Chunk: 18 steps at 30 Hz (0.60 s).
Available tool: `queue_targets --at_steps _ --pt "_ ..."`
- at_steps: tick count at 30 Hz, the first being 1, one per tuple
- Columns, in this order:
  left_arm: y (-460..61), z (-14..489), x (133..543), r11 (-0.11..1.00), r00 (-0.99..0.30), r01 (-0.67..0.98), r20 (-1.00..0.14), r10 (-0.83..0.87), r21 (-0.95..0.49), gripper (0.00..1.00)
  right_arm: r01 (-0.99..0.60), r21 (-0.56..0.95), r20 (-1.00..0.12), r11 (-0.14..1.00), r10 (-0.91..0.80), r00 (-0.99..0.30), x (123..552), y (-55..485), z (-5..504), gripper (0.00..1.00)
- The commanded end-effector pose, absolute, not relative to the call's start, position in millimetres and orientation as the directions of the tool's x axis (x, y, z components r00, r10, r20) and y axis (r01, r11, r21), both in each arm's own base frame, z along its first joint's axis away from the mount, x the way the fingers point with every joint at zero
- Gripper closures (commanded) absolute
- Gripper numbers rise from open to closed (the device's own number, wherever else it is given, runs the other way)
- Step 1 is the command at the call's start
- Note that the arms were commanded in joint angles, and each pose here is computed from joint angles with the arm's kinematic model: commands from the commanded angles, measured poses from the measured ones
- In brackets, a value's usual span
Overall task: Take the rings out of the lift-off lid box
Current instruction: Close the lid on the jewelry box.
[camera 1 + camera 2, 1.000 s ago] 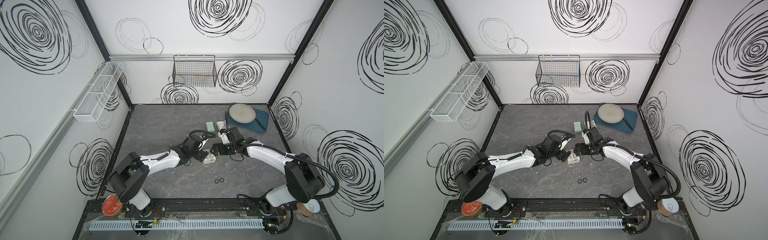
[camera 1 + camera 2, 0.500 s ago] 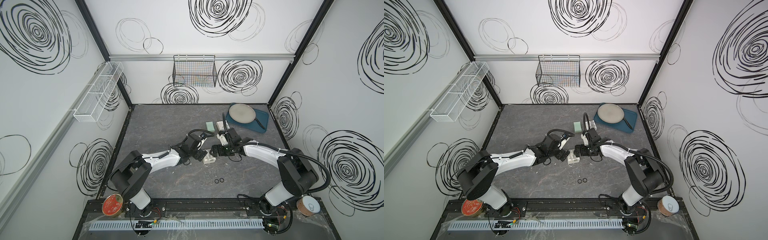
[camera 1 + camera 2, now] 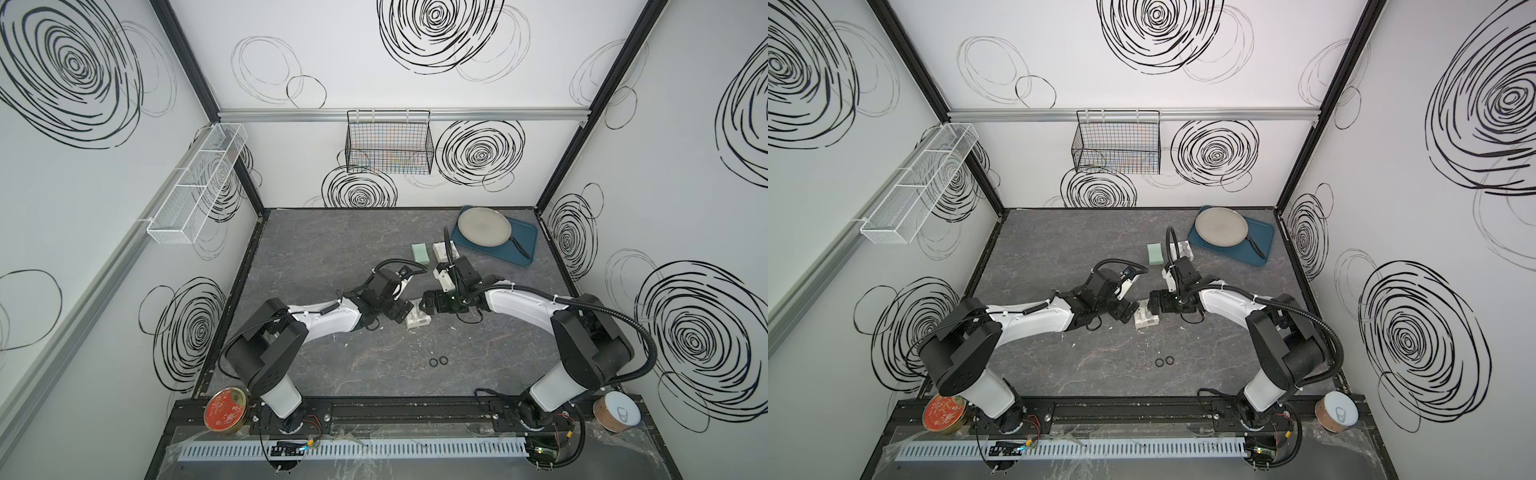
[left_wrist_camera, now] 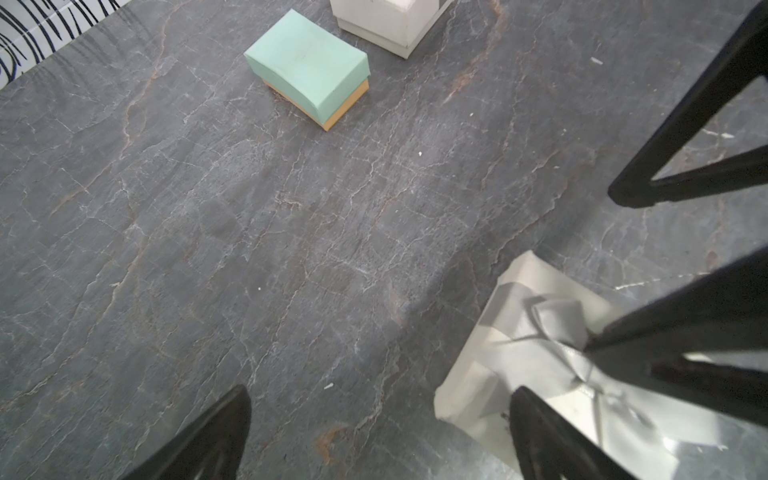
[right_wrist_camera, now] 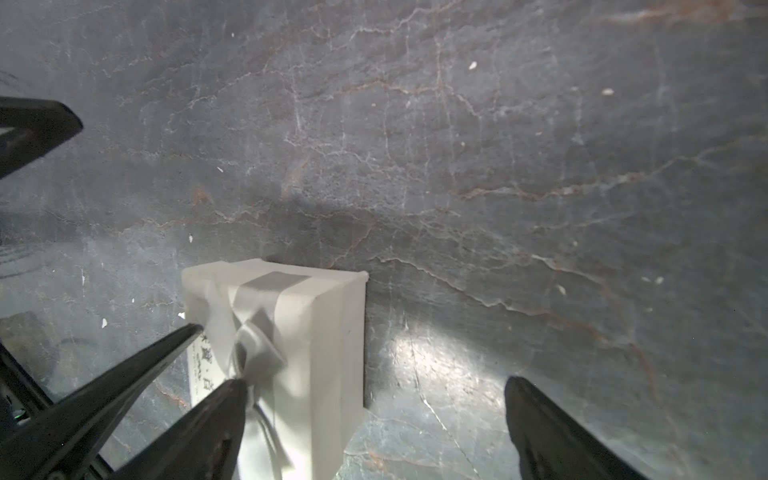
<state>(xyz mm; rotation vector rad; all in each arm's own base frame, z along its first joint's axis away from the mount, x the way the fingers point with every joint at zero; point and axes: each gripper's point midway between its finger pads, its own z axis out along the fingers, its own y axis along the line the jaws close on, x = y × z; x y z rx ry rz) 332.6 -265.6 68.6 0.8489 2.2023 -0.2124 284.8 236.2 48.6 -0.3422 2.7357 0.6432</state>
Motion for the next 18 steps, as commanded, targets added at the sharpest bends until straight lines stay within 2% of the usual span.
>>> queue_targets --at_steps 1,18 --pt "-265.0 61.1 334.2 0.77 -0.503 0.631 -0.709 0.495 0.09 0.0 -0.277 0.388 -0.333 0.879 -0.147 -0.931 284.4 235.1 42.3 0.0" --pt "-258.6 39.1 326.0 0.779 -0.552 0.624 -0.673 0.491 0.057 0.0 -0.238 0.331 -0.287 0.913 -0.143 -0.947 278.2 222.0 23.1 0.0"
